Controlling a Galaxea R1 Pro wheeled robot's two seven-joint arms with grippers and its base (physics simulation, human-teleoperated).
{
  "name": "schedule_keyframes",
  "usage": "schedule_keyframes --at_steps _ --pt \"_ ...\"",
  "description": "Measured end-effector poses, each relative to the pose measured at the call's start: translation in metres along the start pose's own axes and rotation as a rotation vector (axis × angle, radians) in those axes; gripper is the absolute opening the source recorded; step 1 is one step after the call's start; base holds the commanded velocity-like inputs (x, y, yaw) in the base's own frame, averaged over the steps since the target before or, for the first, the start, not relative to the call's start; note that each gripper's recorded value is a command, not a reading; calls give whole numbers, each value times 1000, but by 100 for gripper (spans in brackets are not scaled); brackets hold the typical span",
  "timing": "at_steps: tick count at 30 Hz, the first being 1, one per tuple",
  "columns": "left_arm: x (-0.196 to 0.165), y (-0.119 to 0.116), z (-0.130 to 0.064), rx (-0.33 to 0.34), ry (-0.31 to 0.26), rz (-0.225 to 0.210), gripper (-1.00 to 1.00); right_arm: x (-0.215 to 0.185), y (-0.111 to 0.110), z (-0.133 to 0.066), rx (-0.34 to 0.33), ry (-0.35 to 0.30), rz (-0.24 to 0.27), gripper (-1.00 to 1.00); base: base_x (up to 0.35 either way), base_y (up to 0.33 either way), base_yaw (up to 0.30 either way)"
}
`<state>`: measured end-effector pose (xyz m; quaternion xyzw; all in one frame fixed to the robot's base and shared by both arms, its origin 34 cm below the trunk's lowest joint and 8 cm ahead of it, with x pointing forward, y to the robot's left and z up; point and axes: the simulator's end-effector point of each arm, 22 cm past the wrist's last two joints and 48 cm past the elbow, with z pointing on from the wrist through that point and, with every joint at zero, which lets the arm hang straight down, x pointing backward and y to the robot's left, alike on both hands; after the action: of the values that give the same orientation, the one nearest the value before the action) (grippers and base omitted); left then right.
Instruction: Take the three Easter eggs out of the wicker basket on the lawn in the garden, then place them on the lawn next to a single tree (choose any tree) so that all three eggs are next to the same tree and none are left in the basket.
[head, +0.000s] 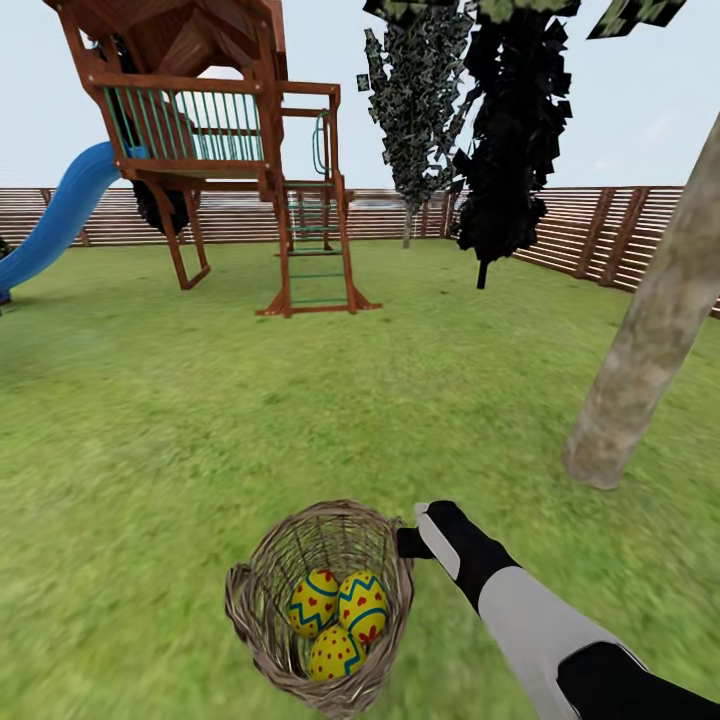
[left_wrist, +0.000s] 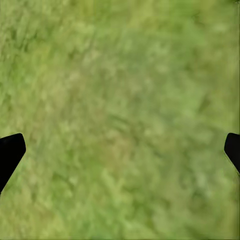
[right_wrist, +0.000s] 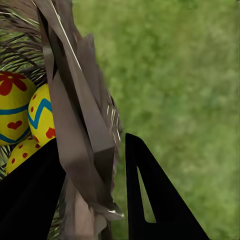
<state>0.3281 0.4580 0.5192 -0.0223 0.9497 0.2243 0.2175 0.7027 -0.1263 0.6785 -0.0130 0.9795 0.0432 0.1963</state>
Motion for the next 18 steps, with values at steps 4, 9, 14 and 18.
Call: schedule_keyframes --at_steps 4,9,14,18 --pt "0 0 0 0 0 0 100 0 0 0 0 -1 0 -100 339 0 0" --pt "0 0 0 0 0 0 100 -1 0 0 -1 -3 1 -100 339 0 0" --pt "0 0 0 0 0 0 100 -1 1 0 -3 -3 1 -100 339 0 0" --pt "0 0 0 0 0 0 100 -1 1 0 0 -3 -2 -100 339 41 0"
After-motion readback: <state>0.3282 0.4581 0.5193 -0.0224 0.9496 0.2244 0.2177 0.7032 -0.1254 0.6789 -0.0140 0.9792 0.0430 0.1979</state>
